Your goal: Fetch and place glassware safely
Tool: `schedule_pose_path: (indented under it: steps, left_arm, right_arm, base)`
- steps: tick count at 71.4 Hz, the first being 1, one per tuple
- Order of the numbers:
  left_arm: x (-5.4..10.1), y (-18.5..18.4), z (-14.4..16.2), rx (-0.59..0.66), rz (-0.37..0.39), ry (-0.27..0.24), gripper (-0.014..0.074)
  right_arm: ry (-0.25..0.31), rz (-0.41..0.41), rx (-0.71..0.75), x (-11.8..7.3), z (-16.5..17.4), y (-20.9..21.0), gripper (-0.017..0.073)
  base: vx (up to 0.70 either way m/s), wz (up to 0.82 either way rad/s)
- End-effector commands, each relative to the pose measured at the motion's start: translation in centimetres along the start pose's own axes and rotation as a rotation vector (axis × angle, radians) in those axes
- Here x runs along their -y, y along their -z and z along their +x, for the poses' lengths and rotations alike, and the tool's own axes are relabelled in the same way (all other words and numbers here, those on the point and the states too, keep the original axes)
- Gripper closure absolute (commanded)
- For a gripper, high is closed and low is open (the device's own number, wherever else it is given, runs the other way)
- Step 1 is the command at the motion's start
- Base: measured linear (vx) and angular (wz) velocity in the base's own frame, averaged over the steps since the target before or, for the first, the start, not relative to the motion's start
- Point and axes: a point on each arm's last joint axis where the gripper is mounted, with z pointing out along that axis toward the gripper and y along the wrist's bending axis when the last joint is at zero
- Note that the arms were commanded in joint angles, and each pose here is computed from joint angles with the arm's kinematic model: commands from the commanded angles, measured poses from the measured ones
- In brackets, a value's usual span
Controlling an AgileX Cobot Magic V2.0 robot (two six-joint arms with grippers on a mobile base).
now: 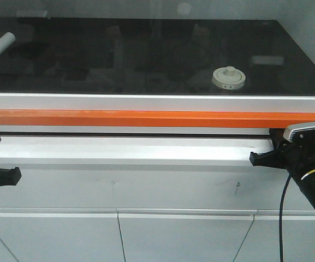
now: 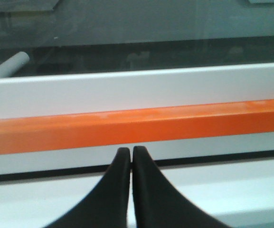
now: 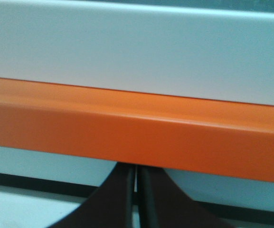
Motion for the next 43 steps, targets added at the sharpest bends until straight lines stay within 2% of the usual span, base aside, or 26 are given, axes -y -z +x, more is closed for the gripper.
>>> schedule_pose_path:
  steps: [1,10,43]
  left_arm:
    - [0.0,-0.7,-0.7,0.060,0.001,0.014,0.0601]
    - [-0.1,-1.6,0.4,0.033,0.005,0.020,0.0601]
    - [-0.2,-4.1,3.4,0.078,0.005,0.026,0.0601]
  right_arm:
    - [0.021,0.006,0.217,0.3,-3.4,-0.8,0.0560]
    - [0.021,0.006,0.217,0.3,-3.4,-0.8,0.0560]
    - [0.019,0.004,0.217,0.3,-3.4,-0.8,0.0560]
  base:
    - [0.00,0.00]
    - [0.00,0.00]
    - [0.00,0.00]
